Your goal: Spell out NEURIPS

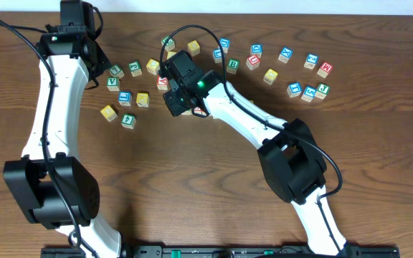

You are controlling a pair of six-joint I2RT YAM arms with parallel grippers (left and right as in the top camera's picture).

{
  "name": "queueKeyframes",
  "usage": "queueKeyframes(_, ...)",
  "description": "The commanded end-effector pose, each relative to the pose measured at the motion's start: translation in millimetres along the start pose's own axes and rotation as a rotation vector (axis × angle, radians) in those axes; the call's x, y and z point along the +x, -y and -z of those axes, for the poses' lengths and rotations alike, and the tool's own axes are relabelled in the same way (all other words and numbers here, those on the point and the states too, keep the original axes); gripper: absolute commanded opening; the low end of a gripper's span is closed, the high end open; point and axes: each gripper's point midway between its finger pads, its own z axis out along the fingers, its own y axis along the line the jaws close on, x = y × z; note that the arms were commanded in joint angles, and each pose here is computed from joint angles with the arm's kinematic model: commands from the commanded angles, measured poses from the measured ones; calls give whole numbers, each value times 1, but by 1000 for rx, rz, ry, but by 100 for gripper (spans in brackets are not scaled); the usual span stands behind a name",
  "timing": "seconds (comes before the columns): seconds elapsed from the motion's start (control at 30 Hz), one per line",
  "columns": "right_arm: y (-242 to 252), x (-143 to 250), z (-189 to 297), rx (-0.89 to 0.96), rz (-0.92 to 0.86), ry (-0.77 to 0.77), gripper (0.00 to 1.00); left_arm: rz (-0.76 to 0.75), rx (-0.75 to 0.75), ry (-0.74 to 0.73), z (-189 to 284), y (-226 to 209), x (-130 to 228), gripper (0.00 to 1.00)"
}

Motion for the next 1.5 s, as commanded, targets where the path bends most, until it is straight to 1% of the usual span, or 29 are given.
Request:
queueKeyframes(0.0,11,-24,23,73,-72,80,1,1,0,10,6,-3,0,23)
queueKeyframes(0.27,35,-21,26,97,-135,63,1,-2,-5,2,4,-4,3,24)
queueKeyframes(0.33,33,-21,31,77,-134,55,1,-3,-6,1,4,-4,3,24)
queueKeyframes(0.43,31,-28,59,74,-113,72,1,-5,-9,-4,2,-4,4,24)
queueKeyframes(0.57,44,-30,97,96,-140,80,1,-7,-13,-11,-1,-3,6,24)
queueKeyframes(0.63,51,-21,102,105,-158,42,1,-8,-14,-14,-3,-3,6,24)
queueKeyframes(0.8,55,24,102,113,-212,-140,1,-13,-22,-27,-7,-3,9,24)
queueKeyframes(0.9,57,42,98,131,-222,-210,1,-13,-23,-30,-9,-3,9,24)
queueKeyframes(1.07,61,63,83,155,-293,-257,1,-14,-24,-31,-9,-3,10,24)
queueKeyframes(1.3,65,92,72,175,-299,-326,1,-14,-24,-31,-9,-3,10,24)
queueKeyframes(1.47,69,103,59,223,-271,-319,1,-15,-25,-34,-9,-3,10,24)
